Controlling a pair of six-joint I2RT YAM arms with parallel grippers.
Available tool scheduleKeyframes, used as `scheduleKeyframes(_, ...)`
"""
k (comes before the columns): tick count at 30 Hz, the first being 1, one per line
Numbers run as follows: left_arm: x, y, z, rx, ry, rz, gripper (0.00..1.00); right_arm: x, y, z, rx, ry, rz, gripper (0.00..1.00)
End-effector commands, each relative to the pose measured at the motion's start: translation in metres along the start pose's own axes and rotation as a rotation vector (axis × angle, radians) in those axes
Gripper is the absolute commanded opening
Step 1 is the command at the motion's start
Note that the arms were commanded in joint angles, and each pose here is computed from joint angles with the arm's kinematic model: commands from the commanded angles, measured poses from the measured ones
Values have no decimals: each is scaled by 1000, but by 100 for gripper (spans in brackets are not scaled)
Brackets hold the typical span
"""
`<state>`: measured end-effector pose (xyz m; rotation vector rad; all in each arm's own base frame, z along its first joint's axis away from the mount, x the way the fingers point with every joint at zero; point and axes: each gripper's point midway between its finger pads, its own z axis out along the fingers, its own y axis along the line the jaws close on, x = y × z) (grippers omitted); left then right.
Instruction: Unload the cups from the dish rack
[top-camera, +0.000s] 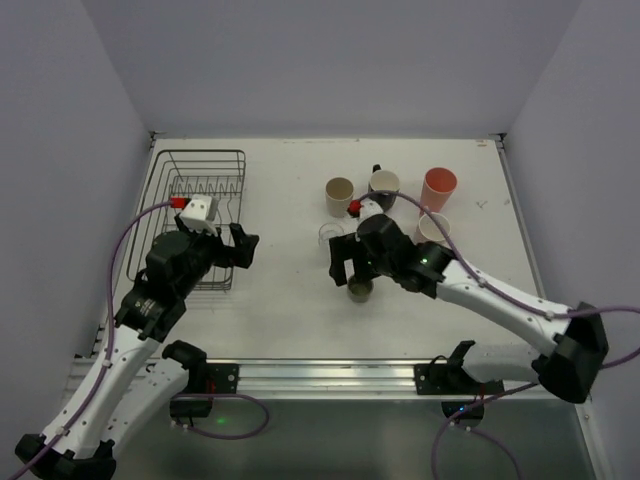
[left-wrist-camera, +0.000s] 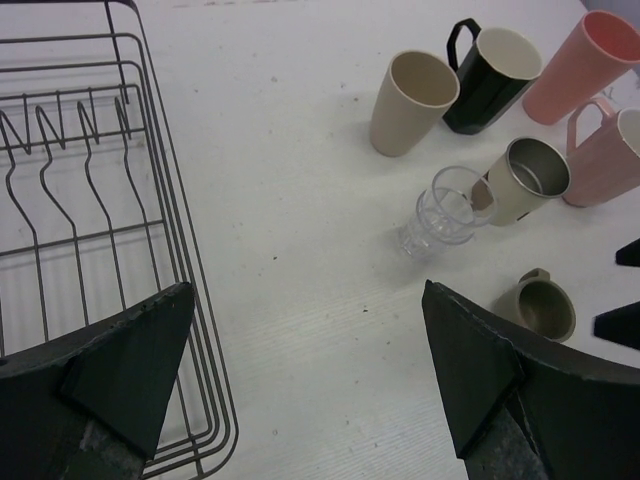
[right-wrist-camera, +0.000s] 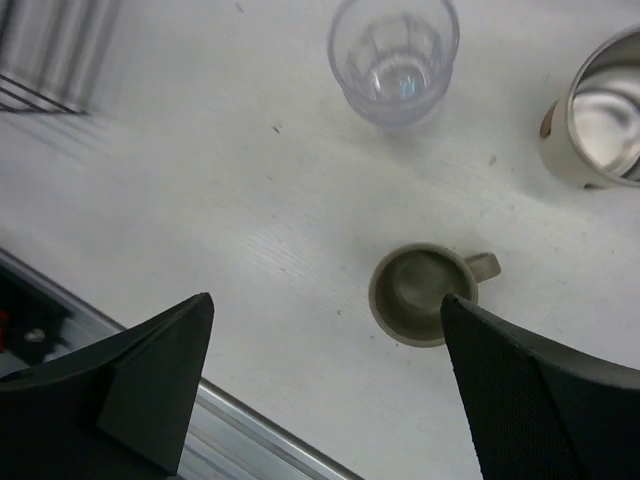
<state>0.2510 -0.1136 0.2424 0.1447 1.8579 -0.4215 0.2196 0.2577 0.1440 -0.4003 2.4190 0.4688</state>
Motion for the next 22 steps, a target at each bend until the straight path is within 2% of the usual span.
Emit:
scheduleKeyframes(1, -25, -14, -8, 72, -89, 2, 100, -52, 4, -64, -77, -299, 15, 99)
scheduleKeyframes(2, -36, -18, -14, 90, -122, 0, 100, -62, -1, -81, -77, -373, 25, 99)
scheduleKeyframes(3, -43, -19, -17, 93, -144, -1, 100, -77, -3, -120, -122, -503, 40, 99)
scheduleKeyframes(5, -68, -23, -30, 100, -215, -11, 100, -86, -16, -155, -123, -635, 73, 99)
scheduleKeyframes(6, -77, -25, -35, 105, -241, -17, 100, -92, -22, -192, -164, -754, 97, 99)
scheduleKeyframes(10, -119, -33, -59, 124, -353, -30, 100, -90, -50, -252, -172, -962, 173, 99)
scheduleKeyframes(15, -148, -38, -83, 131, -425, -33, 100, -81, -88, -281, -86, -1071, 281, 99)
scheduleKeyframes(22, -150, -22, -88, 46, -452, -69, 100, -76, -92, -276, -68, -1060, 297, 99)
